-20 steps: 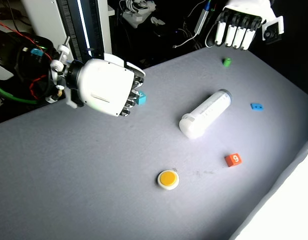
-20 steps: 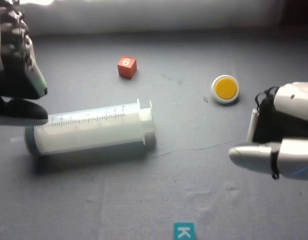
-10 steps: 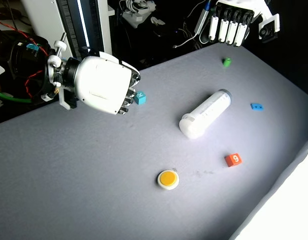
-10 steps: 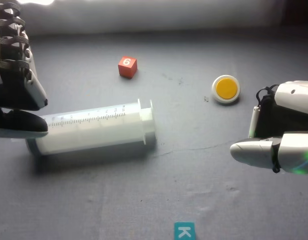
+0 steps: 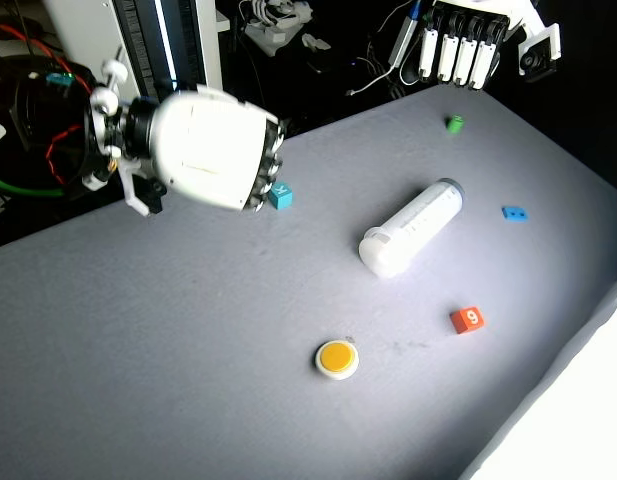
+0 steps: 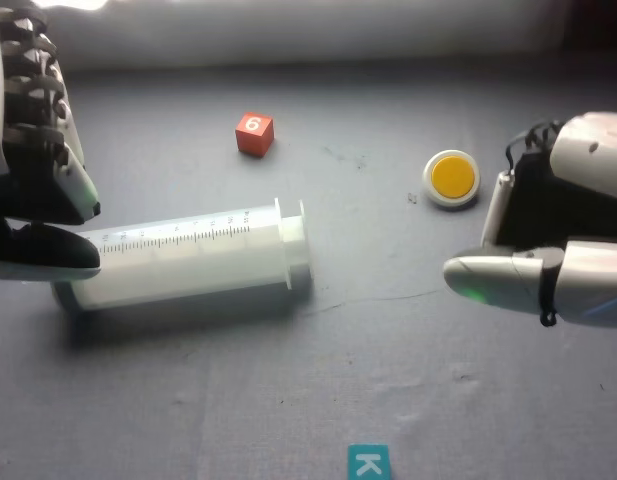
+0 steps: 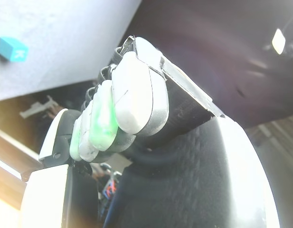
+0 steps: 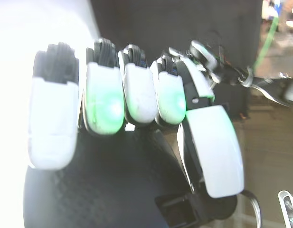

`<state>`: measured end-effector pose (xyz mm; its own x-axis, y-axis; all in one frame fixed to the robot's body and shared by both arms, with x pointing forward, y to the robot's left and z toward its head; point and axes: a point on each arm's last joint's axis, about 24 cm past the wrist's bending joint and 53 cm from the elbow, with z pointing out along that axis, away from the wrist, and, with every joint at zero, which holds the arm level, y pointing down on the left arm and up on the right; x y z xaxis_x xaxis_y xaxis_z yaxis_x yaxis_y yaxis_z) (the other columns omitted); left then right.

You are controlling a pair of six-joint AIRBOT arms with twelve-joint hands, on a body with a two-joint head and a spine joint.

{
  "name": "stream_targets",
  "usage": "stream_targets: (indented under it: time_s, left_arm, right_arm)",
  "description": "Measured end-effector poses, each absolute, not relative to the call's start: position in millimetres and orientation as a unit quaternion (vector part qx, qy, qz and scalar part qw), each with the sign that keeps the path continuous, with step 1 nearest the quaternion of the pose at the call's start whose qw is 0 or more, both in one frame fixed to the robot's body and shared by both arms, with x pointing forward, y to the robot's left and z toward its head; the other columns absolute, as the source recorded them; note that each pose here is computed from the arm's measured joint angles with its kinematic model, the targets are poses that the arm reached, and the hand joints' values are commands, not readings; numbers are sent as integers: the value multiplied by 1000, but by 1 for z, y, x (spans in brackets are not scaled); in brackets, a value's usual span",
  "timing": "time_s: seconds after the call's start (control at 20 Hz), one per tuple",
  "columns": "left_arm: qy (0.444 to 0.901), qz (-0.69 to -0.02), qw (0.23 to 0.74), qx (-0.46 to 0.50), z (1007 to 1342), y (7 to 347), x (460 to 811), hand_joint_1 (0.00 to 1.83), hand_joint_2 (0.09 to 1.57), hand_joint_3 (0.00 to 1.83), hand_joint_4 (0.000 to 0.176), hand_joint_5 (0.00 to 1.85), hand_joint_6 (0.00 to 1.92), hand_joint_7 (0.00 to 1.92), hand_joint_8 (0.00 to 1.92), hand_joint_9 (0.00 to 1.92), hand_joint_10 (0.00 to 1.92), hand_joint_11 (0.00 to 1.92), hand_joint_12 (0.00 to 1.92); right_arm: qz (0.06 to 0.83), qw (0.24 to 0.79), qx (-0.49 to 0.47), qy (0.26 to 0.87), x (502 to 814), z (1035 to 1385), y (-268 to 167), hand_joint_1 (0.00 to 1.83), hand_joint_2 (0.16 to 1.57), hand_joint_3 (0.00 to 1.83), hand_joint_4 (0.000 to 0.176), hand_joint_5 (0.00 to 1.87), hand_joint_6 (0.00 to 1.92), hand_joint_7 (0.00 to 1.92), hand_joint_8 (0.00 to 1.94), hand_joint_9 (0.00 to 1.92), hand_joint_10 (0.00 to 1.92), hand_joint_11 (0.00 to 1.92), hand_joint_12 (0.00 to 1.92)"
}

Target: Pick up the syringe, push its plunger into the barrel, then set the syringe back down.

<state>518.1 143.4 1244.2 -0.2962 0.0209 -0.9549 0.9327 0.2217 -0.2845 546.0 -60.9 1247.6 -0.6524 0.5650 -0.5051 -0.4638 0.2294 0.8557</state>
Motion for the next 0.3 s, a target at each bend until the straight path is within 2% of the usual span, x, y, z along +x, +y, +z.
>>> stream_targets:
  time_s: [0.05,0.3]
  left_arm:
    - [634,-496,457,379,1243,143,518,1254,1370,0,72,1602,1921,1651,1921,1663,1921,1656,1921]
    - [628,-501,453,387,1244,142,512,1247,1390,0,74,1595,1921,1658,1921,1674,1921,1661,1921]
  right_arm:
    - [617,422,32,663,545,1250,-61,1061,1401,0,176,1551,1921,1637,1941,1700,1921,1878,1921]
    - [589,412,30,694,546,1232,-59,1066,1392,0,176,1566,1921,1658,1941,1733,1921,1908,1921]
